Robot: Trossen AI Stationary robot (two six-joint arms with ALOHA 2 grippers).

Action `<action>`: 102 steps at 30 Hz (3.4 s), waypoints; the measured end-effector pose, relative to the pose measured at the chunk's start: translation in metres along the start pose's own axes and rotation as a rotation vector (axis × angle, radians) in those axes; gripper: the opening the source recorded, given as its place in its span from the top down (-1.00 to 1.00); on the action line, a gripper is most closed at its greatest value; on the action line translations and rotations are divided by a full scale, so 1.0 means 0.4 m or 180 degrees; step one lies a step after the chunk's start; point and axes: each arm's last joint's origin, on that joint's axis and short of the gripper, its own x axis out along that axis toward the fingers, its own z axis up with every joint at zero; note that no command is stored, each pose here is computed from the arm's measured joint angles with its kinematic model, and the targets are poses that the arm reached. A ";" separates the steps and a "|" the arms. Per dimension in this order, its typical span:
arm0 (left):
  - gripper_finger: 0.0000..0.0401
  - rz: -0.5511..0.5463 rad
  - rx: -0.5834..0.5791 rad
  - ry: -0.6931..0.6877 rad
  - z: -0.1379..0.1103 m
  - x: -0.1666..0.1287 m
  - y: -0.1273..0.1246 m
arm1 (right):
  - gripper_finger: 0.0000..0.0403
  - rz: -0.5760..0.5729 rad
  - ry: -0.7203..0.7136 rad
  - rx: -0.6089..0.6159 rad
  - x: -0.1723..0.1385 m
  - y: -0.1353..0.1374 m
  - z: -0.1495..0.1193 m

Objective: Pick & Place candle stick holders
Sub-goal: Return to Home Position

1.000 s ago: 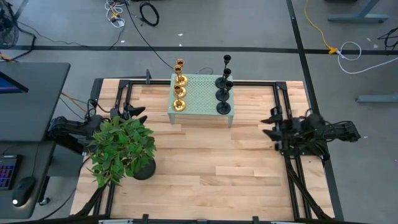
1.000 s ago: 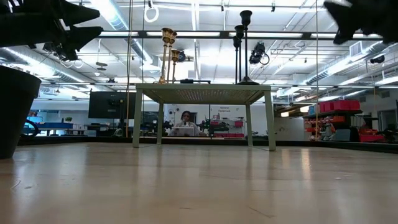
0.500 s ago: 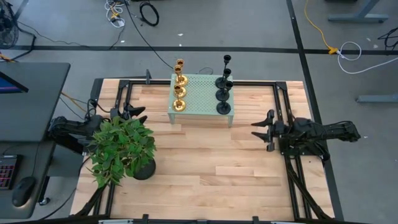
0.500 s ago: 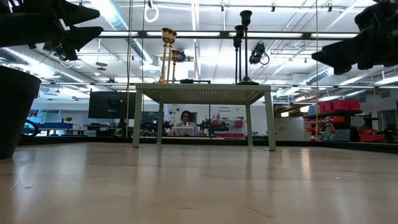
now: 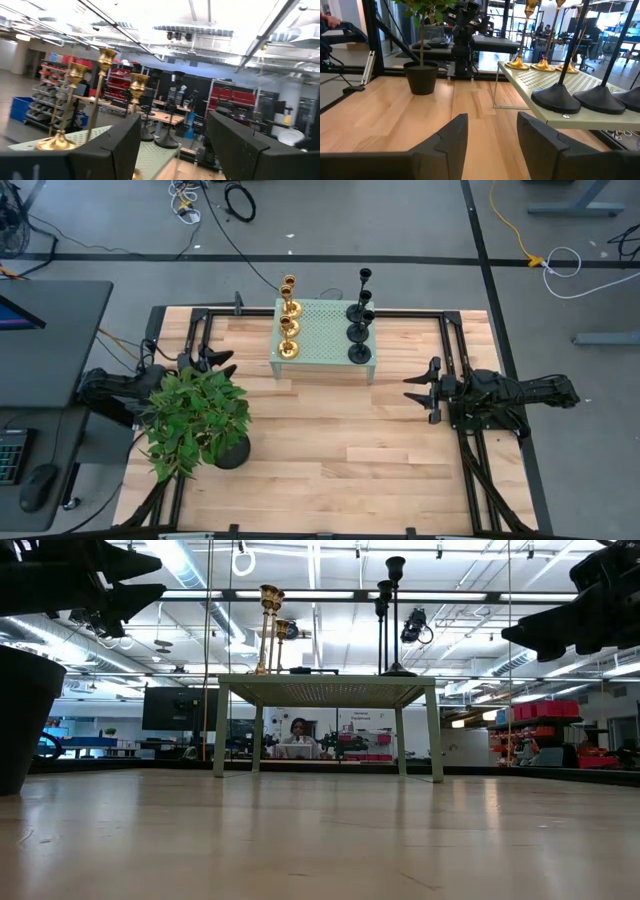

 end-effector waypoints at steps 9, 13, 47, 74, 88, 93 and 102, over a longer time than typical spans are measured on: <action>-0.15 0.0345 0.0346 -0.0105 0.006 0.007 0.023 | 0.15 0.0000 -0.0002 0.0000 0.000 0.000 0.000; -0.15 -0.0019 0.0182 0.0234 -0.022 0.009 0.022 | 0.15 0.0000 -0.0002 0.0000 0.000 0.000 0.000; -0.15 -0.1553 0.0272 0.1242 -0.089 -0.019 -0.013 | 0.15 0.0001 -0.0004 0.0000 0.000 0.000 0.000; -0.15 -0.1550 0.0265 0.1215 -0.088 -0.017 -0.014 | 0.15 -0.0001 -0.0004 0.0001 0.000 0.000 0.000; -0.15 -0.1550 0.0265 0.1215 -0.088 -0.017 -0.014 | 0.15 -0.0001 -0.0003 0.0000 0.000 0.000 0.000; -0.15 -0.1550 0.0265 0.1215 -0.088 -0.017 -0.014 | 0.15 -0.0002 -0.0003 0.0001 0.000 0.000 0.000; -0.15 -0.1551 0.0265 0.1215 -0.088 -0.017 -0.014 | 0.15 -0.0001 -0.0003 0.0001 0.000 0.000 0.000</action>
